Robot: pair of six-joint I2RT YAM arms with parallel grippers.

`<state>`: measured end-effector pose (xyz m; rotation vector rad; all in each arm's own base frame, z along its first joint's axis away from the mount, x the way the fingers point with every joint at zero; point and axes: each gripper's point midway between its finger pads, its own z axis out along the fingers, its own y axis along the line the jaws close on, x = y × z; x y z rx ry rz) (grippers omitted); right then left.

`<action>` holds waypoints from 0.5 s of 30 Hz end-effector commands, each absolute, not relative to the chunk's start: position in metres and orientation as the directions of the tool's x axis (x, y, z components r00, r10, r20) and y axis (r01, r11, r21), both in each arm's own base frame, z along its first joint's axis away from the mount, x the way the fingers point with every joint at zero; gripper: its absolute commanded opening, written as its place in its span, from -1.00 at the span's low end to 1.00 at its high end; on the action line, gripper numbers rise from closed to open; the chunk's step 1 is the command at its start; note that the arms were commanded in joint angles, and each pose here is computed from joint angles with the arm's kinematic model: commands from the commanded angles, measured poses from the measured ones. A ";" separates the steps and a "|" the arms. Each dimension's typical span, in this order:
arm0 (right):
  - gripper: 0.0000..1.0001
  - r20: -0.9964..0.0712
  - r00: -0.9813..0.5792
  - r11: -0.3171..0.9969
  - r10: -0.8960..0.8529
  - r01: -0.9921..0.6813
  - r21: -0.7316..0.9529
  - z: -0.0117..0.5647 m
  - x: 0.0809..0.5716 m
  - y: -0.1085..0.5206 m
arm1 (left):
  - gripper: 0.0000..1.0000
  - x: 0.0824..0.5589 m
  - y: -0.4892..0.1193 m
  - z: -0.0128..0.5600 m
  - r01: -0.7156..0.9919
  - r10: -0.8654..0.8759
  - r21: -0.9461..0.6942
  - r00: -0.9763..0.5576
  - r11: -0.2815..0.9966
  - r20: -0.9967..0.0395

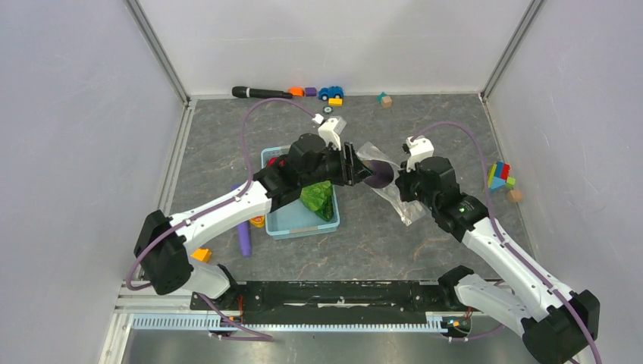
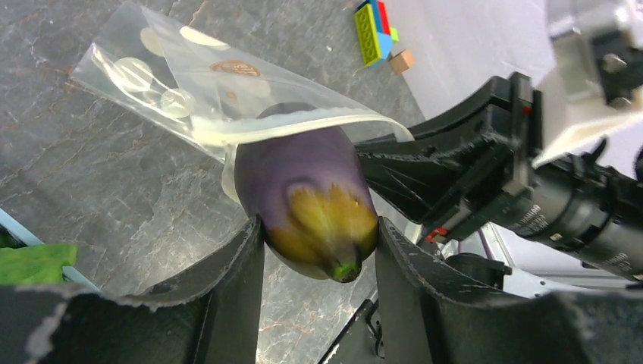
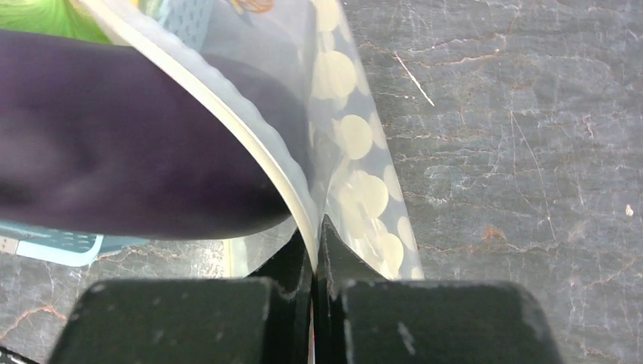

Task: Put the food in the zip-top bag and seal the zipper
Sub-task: Place the fake vegetable in the zipper food storage bag.

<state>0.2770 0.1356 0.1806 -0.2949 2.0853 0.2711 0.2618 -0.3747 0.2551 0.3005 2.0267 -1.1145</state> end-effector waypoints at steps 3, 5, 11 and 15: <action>-1.00 -0.928 -0.321 0.819 -0.189 -0.573 0.031 0.229 0.272 0.170 | -0.96 0.274 -0.384 0.257 0.523 -0.108 -0.581 -0.679 0.624 -0.726; -1.00 -0.933 -0.291 0.779 -0.210 -0.627 0.020 0.233 0.266 0.178 | -0.96 0.276 -0.388 0.260 0.513 -0.119 -0.593 -0.686 0.620 -0.718; -1.00 -0.946 -0.233 0.762 -0.224 -0.647 -0.021 0.244 0.263 0.177 | -0.96 0.283 -0.398 0.268 0.436 -0.221 -0.683 -0.724 0.586 -0.653; -1.00 -0.952 -0.224 0.788 -0.211 -0.615 -0.030 0.248 0.264 0.169 | -0.96 0.283 -0.406 0.279 0.403 -0.299 -0.788 -0.767 0.465 -0.568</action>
